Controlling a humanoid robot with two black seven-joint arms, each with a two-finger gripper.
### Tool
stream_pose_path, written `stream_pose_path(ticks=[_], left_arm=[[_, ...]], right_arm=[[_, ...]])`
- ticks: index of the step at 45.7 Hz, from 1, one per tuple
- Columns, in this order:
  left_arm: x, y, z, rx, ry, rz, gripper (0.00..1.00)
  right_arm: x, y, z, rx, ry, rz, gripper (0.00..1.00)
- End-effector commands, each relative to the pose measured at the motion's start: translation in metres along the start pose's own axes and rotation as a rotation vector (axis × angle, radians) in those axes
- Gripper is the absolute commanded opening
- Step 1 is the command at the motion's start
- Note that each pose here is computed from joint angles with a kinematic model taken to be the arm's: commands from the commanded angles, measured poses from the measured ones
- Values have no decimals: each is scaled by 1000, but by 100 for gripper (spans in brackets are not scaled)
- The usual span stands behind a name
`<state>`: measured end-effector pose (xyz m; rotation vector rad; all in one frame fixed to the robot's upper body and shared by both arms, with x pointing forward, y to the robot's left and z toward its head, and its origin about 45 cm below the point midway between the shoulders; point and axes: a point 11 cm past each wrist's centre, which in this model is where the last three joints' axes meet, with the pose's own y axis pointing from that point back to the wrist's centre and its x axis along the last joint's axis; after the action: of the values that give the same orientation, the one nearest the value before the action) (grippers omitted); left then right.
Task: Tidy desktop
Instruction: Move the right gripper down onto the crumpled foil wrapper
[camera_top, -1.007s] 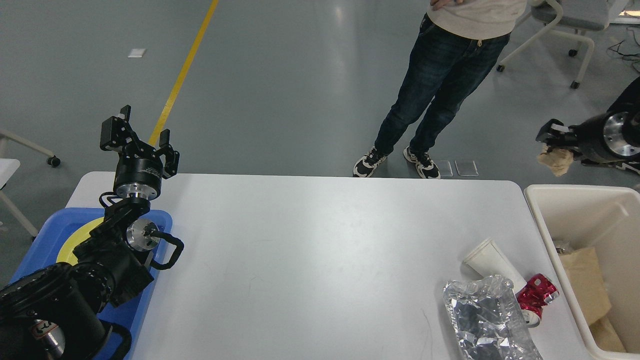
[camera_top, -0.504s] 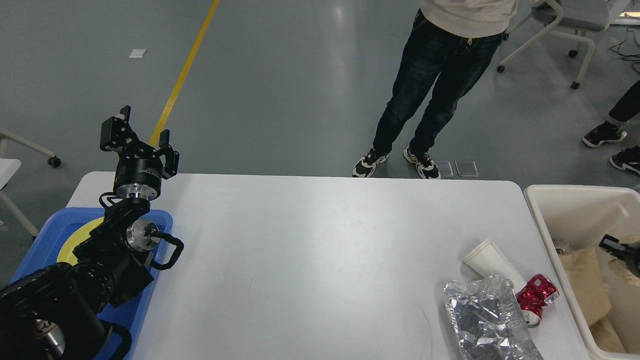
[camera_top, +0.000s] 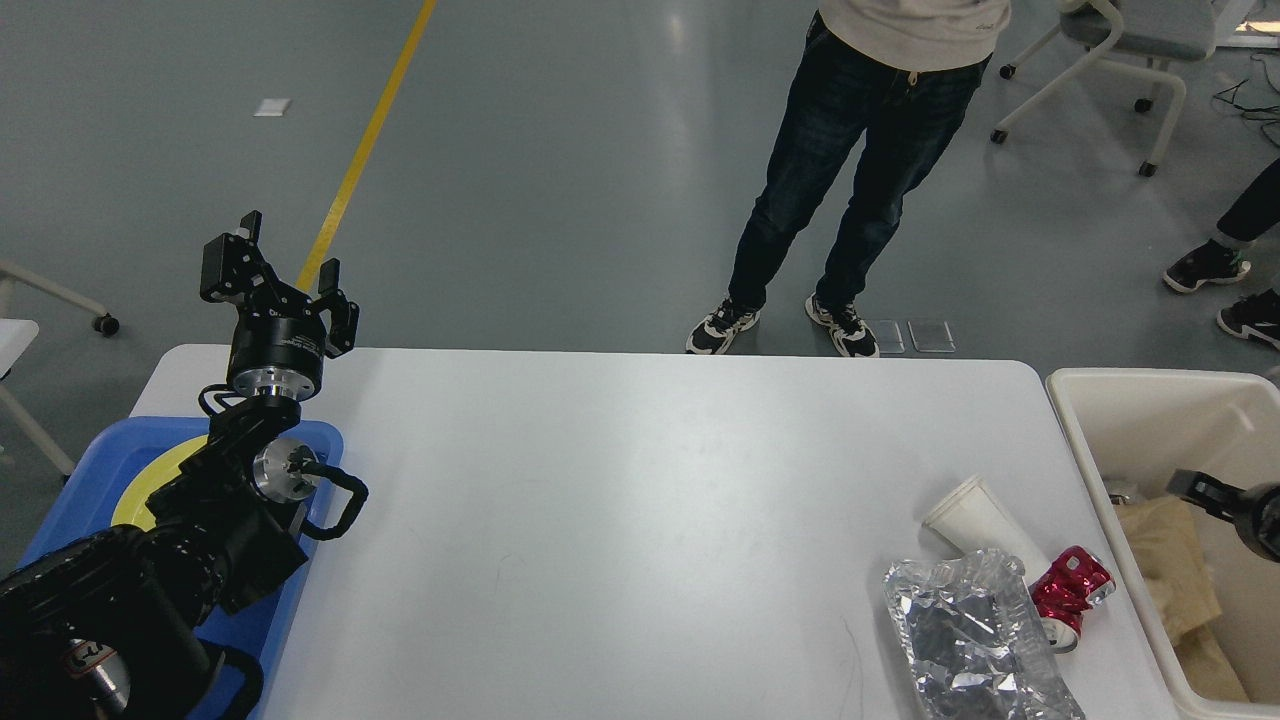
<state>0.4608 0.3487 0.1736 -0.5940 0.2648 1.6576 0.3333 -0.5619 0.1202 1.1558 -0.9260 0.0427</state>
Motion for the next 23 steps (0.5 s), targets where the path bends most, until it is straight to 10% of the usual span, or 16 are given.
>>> stream_pose_path(ticks=[1,23], left_arm=[[0,0,0,0,0,1,96],[0,0,0,-1,0,-1,96]], right_arm=[[27,12,-28,45,37,13,100],[58,130,-174,236,403,-175,100]])
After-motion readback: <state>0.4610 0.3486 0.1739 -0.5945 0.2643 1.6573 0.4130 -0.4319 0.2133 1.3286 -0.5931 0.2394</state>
